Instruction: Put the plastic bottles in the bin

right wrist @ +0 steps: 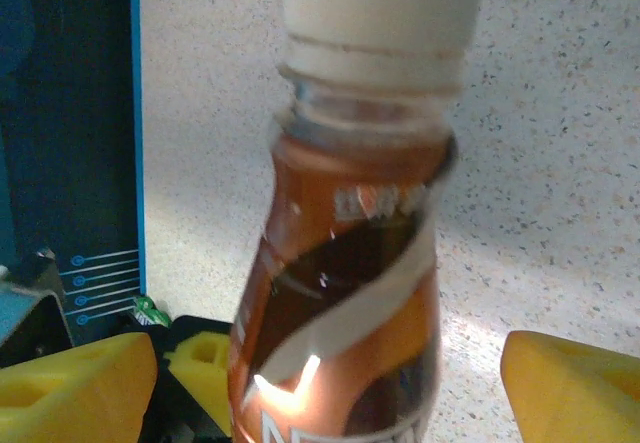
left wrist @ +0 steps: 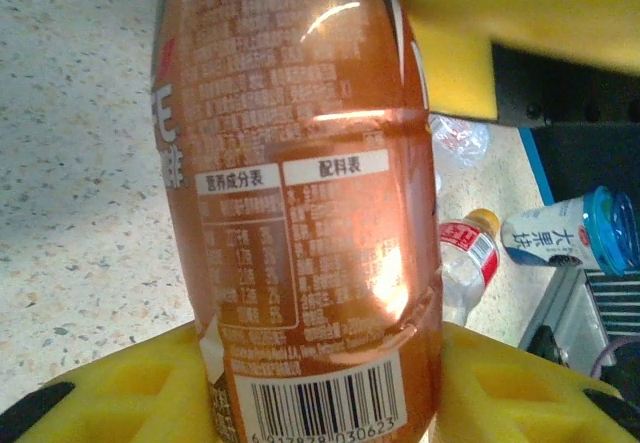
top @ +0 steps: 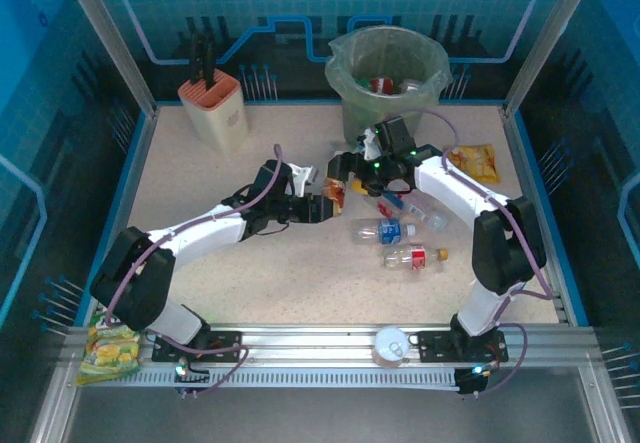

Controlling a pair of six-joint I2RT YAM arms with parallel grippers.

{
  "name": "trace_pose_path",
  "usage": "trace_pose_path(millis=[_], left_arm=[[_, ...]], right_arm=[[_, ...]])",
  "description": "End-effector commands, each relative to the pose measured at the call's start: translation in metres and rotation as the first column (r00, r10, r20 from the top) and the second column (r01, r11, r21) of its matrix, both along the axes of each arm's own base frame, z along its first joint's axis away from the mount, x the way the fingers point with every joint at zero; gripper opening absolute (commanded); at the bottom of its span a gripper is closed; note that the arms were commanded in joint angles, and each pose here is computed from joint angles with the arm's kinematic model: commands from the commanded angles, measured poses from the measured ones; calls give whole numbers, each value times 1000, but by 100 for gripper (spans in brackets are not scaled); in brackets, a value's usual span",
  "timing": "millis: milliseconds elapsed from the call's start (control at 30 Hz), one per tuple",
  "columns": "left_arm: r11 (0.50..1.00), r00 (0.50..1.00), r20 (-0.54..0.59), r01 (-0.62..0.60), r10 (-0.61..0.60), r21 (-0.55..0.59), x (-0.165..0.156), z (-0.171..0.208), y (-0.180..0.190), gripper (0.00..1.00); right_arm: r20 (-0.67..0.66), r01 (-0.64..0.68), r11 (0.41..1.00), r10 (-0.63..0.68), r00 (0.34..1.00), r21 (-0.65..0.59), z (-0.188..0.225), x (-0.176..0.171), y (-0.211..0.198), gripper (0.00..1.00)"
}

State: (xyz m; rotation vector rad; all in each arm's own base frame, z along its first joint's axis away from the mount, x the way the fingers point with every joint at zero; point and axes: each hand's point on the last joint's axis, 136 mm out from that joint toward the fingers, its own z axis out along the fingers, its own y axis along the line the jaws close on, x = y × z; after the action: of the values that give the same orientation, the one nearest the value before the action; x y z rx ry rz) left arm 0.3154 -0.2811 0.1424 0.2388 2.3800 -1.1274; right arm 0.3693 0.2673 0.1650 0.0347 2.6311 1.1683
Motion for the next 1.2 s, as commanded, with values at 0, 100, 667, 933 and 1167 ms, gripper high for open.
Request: trace_pose_path(millis=[0,100,667,933,1167], left_arm=[[997,996,55,69,-67,-45,-8,17,-4,34],[994,994,69,88,-83,-63,-13,22,-4,34],[992,992,73,106,-101,-64,-17,21,-5,37],[995,993,93,82,-76,-54,-16,27,0,71],[1000,997,80,-20,21,-11,-31,30,27,99]], right_arm=[[27,23,999,-24,999,36,6,20,0,83],[23,31,999,-31,999,15,0,25,-1,78],[77,23,1000,-24,997,11,19,29,-5,44],[111,14,1000,-14,994,-4,37,28,-7,36],[282,-1,996,25,959,-87,106,33,-23,33]])
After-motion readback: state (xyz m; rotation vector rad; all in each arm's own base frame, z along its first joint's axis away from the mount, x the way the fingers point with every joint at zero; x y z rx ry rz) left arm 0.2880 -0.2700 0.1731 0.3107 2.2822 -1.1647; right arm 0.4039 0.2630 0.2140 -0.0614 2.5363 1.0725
